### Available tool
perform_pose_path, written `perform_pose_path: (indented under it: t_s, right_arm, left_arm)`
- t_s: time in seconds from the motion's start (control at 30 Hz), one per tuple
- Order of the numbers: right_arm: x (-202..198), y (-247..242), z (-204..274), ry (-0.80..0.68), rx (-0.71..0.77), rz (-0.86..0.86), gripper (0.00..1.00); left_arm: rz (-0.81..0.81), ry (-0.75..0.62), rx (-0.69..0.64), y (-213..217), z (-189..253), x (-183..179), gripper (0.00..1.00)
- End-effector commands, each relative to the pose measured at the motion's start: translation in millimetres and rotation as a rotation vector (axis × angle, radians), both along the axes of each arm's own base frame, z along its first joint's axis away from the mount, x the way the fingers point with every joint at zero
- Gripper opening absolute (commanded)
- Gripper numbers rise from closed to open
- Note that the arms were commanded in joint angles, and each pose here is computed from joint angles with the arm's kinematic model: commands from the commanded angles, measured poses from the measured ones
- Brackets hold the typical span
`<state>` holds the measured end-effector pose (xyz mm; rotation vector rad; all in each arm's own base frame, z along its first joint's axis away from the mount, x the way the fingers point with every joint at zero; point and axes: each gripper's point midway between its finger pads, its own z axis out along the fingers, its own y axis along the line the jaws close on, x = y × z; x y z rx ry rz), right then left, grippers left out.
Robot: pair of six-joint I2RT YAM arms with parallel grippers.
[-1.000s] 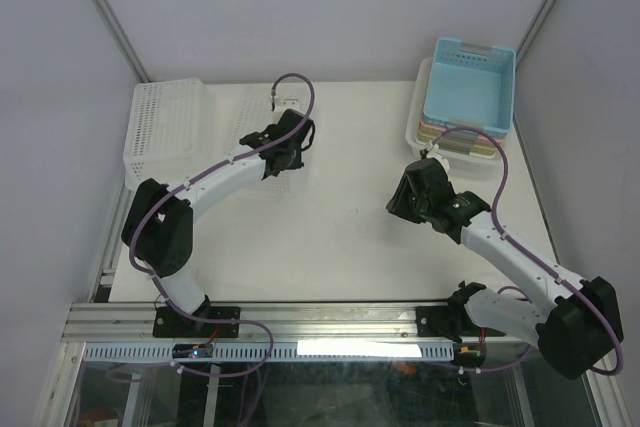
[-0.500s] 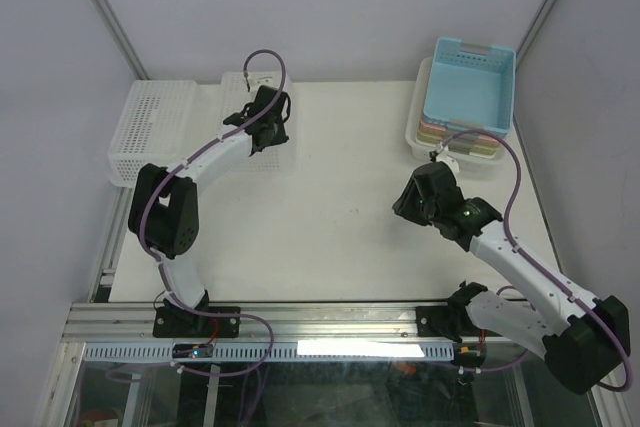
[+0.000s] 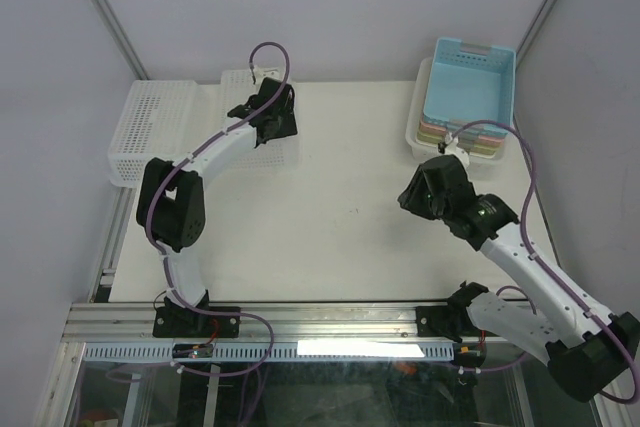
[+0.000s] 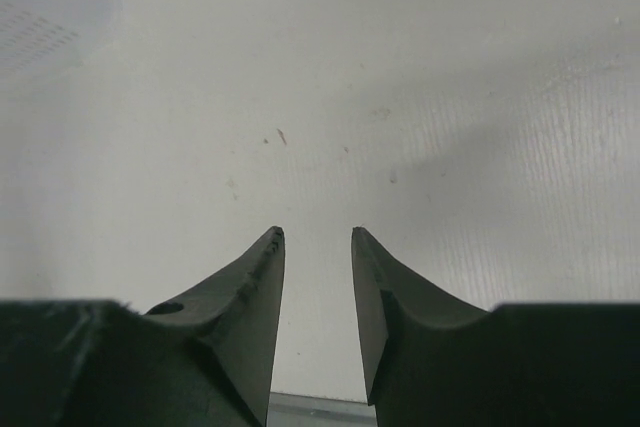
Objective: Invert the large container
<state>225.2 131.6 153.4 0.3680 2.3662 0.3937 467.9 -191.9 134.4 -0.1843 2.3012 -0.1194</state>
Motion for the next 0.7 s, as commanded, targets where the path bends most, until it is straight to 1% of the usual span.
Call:
perform_pose_path:
  t_s: [0.0,0.03,0.1,0.2,0.33,0.4,0.47,0.53,0.67]
  right_arm:
    - [22,-9,91,-0.233,-0.032,0.007,0.39]
    - [26,-15,105,-0.264,-0.064,-0.003,0.40]
    - [38,-29,131,-0.320,-0.154,-0.034,0.44]
    - [62,-48,160,-0.363,-0.282,-0.093,0.46]
    - [100,-56,184,-0.383,-0.334,-0.110,0.48]
    - [122,-58,186,-0.366,-0.335,-0.109,0.49]
    - [143,-61,180,-0.329,-0.322,-0.107,0.49]
    - [164,-65,173,-0.289,-0.313,-0.110,0.49]
    - [203,-63,155,-0.232,-0.320,-0.102,0.50]
  left_arm:
    - [-0.044,-0.114,-0.042,-9,60,8,0.61]
    - [-0.052,-0.135,-0.052,-10,73,6,0.66]
    - [-0.068,-0.177,-0.071,-10,98,2,0.73]
    - [-0.107,-0.242,-0.091,-17,134,-9,0.80]
    - [-0.204,-0.303,-0.090,-44,167,-37,0.84]
    - [-0.269,-0.304,-0.097,-64,171,-55,0.85]
    - [-0.330,-0.281,-0.101,-83,164,-74,0.86]
    - [-0.391,-0.246,-0.104,-100,152,-94,0.88]
    - [-0.454,-0.155,-0.144,-114,122,-127,0.90]
